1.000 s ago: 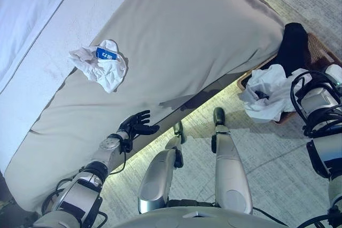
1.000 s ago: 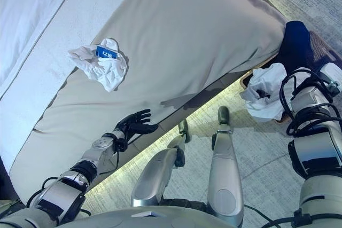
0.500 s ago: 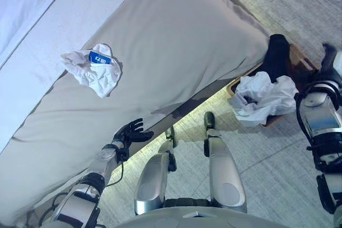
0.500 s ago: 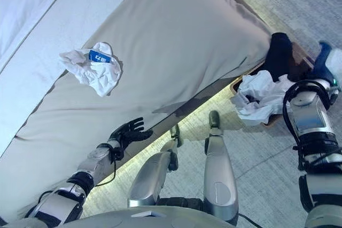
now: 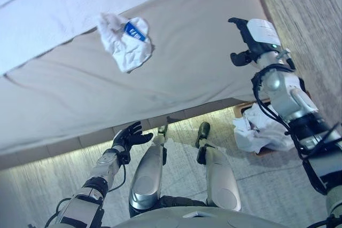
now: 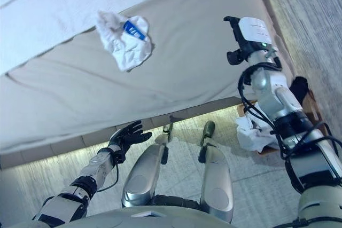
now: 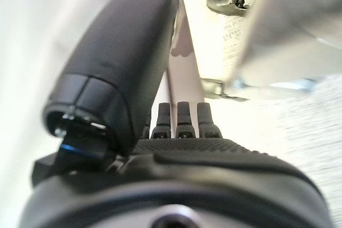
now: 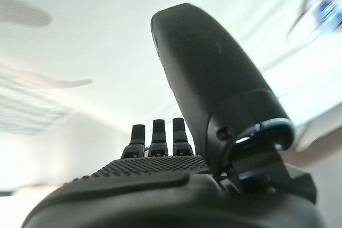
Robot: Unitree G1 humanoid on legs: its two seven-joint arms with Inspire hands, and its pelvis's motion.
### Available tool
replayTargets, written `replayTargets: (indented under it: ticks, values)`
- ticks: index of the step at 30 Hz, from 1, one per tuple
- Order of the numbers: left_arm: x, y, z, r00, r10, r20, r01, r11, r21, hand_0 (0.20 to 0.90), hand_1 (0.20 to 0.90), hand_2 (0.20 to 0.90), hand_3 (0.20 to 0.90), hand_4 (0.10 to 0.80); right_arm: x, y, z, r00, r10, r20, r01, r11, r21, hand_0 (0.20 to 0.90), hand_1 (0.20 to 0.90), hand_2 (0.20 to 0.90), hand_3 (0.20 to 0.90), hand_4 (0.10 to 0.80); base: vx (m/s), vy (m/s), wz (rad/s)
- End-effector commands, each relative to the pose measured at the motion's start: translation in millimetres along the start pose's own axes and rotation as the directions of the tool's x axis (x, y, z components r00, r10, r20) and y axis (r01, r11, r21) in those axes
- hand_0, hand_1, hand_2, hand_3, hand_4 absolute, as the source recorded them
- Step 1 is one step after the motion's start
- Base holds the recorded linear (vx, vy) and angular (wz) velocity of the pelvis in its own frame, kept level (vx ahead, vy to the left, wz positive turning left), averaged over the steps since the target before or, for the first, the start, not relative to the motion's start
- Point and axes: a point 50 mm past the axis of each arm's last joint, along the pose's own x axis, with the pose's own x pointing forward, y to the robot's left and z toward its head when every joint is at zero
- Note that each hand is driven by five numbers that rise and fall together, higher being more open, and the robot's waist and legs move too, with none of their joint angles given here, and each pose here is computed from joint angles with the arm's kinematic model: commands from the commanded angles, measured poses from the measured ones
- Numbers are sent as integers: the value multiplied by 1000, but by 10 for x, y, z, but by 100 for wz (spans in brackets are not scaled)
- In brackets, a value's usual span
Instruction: Pick up the clothes from the bed and place them into the basket
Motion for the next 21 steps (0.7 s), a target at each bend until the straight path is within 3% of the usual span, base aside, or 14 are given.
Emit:
replayTargets:
  ticks: [1,6,9,16,21]
  values:
    - [-129,335,-35,996,92,12,-93,995,40,900,900,900,900,800,192,-433,374,974,-187,129,192,981,-23,900,900,900,900,800,60,123,56]
    - [-160,461,-23,991,137,5,-137,990,23,900,900,900,900,800,472,-700,655,953,-287,99,288,958,5,900,900,900,900,800,79,94,49]
    - [-193,528,-37,988,152,4,-152,988,5,900,900,900,900,800,561,-726,631,966,-259,24,259,966,10,900,900,900,900,800,85,56,39]
    - [-252,584,-112,989,144,10,-144,989,-15,900,900,900,900,800,685,-621,374,974,-109,-197,105,994,-30,900,900,900,900,800,43,30,29]
    - [-266,579,-88,993,108,42,-108,994,-3,900,900,900,900,800,655,-484,93,908,78,-412,-67,997,41,900,900,900,900,800,19,-6,23]
